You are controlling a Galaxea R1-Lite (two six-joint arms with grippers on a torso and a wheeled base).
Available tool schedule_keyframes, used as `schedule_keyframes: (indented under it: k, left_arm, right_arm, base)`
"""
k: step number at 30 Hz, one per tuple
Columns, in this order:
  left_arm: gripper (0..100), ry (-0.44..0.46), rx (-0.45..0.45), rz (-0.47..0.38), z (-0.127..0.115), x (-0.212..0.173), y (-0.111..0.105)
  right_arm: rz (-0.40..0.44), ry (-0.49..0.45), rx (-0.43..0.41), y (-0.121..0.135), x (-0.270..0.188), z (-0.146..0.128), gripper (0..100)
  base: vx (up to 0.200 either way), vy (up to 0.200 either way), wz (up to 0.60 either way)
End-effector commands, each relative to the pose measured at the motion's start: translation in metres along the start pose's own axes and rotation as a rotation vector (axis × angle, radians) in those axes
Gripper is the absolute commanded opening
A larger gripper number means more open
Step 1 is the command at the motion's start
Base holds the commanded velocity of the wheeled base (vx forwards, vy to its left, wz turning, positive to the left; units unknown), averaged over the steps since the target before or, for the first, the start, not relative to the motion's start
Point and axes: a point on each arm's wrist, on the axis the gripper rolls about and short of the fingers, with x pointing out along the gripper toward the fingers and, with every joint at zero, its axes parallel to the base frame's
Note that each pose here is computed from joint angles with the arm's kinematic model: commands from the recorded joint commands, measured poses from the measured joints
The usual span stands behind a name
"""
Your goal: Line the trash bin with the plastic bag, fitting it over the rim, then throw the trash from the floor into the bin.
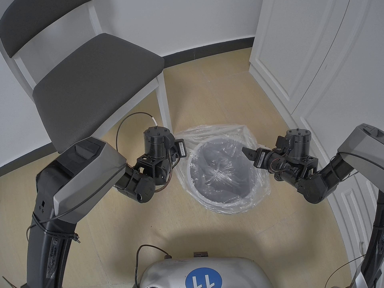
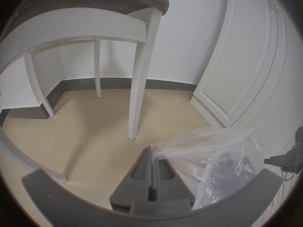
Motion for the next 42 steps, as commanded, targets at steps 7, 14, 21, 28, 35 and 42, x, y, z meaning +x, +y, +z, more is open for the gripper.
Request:
schedule_keyframes:
  k: [7, 14, 21, 28, 35, 42]
  left_arm:
    - [0, 0.005, 0.003, 0.004, 0.000, 0.000, -0.001]
    - [0, 0.004, 0.002, 0.007, 0.001, 0.001, 0.001]
    - [0, 0.006, 0.003, 0.006, -0.001, 0.002, 0.000]
    - [0, -0.010, -0.006, -0.002, 0.000, 0.006, -0.004]
    - [0, -0.046, -0.024, 0.023, -0.006, 0.018, -0.006]
    - [0, -0.046, -0.025, 0.023, -0.013, 0.023, -0.006]
  right_arm:
    - [-0.067, -0.001, 0.014, -0.029, 0.027, -0.007, 100]
    - [-0.095, -0.023, 0.025, -0.045, 0.030, 0.001, 100]
    - [-0.104, -0.023, 0.031, -0.060, 0.037, 0.001, 100]
    - [-0.090, -0.033, 0.046, -0.065, 0.041, 0.001, 100]
    - [-0.065, -0.083, 0.086, -0.063, 0.051, -0.003, 100]
    - [-0.062, -0.089, 0.099, -0.063, 0.055, -0.004, 100]
  base:
    - [0.000, 0.000, 0.00]
    - [0.000, 0.000, 0.00]
    - [0.000, 0.000, 0.00]
    - [0.000, 0.000, 0.00]
    - [0.000, 0.000, 0.00]
    - [0.000, 0.000, 0.00]
